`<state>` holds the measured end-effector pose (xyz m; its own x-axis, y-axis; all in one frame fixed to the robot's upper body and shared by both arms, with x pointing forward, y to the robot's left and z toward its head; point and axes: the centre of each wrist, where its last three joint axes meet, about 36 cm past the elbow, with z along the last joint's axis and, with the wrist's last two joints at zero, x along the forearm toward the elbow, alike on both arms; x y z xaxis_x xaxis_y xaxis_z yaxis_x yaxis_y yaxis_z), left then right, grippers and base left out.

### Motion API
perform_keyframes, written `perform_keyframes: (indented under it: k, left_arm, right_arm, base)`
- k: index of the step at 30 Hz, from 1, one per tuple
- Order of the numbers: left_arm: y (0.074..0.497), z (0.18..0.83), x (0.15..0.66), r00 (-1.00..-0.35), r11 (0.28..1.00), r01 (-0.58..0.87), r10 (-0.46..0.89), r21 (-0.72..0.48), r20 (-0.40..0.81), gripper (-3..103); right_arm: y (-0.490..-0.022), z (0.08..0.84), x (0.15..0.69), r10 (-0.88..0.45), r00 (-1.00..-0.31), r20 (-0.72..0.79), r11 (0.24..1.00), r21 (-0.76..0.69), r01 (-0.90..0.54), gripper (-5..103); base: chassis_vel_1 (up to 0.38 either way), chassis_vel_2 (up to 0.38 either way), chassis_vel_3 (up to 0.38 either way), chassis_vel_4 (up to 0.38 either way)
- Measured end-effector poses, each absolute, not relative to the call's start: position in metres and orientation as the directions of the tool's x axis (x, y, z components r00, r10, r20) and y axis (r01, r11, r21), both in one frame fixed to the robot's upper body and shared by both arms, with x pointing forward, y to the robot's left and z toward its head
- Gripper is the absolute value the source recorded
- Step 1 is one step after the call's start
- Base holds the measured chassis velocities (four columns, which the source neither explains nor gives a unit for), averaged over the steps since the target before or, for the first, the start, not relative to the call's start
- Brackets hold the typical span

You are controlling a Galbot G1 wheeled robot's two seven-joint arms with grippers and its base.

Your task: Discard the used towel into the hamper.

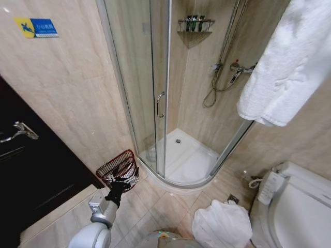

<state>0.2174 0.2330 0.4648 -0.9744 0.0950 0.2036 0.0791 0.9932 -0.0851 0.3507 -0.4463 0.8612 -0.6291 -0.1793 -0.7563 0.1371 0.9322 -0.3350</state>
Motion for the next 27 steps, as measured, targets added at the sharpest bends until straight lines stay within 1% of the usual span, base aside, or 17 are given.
perform_keyframes:
  k: [2, 8, 12, 13, 15, 18, 23, 27]
  left_arm:
    - [0.233, 0.465, 0.217, -0.974, 0.993, 0.079, 0.095, -0.085, 0.204, 100]
    - [0.233, 0.465, 0.217, -0.974, 0.993, 0.079, 0.095, -0.085, 0.204, 100]
    - [0.233, 0.465, 0.217, -0.974, 0.993, 0.079, 0.095, -0.085, 0.204, 100]
    - [0.233, 0.465, 0.217, -0.974, 0.993, 0.079, 0.095, -0.085, 0.204, 100]
    - [0.233, 0.465, 0.217, -0.974, 0.993, 0.079, 0.095, -0.085, 0.204, 100]
    - [0.233, 0.465, 0.217, -0.974, 0.993, 0.079, 0.095, -0.085, 0.204, 100]
    - [0.233, 0.465, 0.217, -0.974, 0.993, 0.079, 0.095, -0.085, 0.204, 100]
    - [0.233, 0.465, 0.217, -0.974, 0.993, 0.079, 0.095, -0.085, 0.204, 100]
  right_arm:
    - [-0.442, 0.864, 0.35, -0.153, -0.657, -0.738, 0.951, -0.292, 0.106, 100]
    - [-0.45, 0.887, 0.348, -0.149, -0.674, -0.723, 0.96, -0.269, 0.077, 100]
    - [-0.449, 0.929, 0.336, -0.17, -0.696, -0.698, 0.977, -0.209, -0.03, 100]
    - [-0.449, 0.929, 0.336, -0.17, -0.696, -0.698, 0.977, -0.209, -0.03, 100]
    - [-0.448, 0.95, 0.332, -0.192, -0.707, -0.681, 0.978, -0.191, -0.082, 100]
    - [-0.449, 0.962, 0.332, -0.203, -0.717, -0.667, 0.978, -0.173, -0.116, 100]
    - [-0.452, 0.977, 0.343, -0.195, -0.745, -0.638, 0.981, -0.129, -0.146, 100]
    - [-0.457, 0.988, 0.353, -0.172, -0.758, -0.629, 0.985, -0.131, -0.115, 100]
  base:
    - [0.0, 0.0, 0.0, 0.0]
    - [0.0, 0.0, 0.0, 0.0]
    - [0.0, 0.0, 0.0, 0.0]
    - [0.0, 0.0, 0.0, 0.0]
    - [0.0, 0.0, 0.0, 0.0]
    - [0.0, 0.0, 0.0, 0.0]
    - [0.0, 0.0, 0.0, 0.0]
    - [0.0, 0.0, 0.0, 0.0]
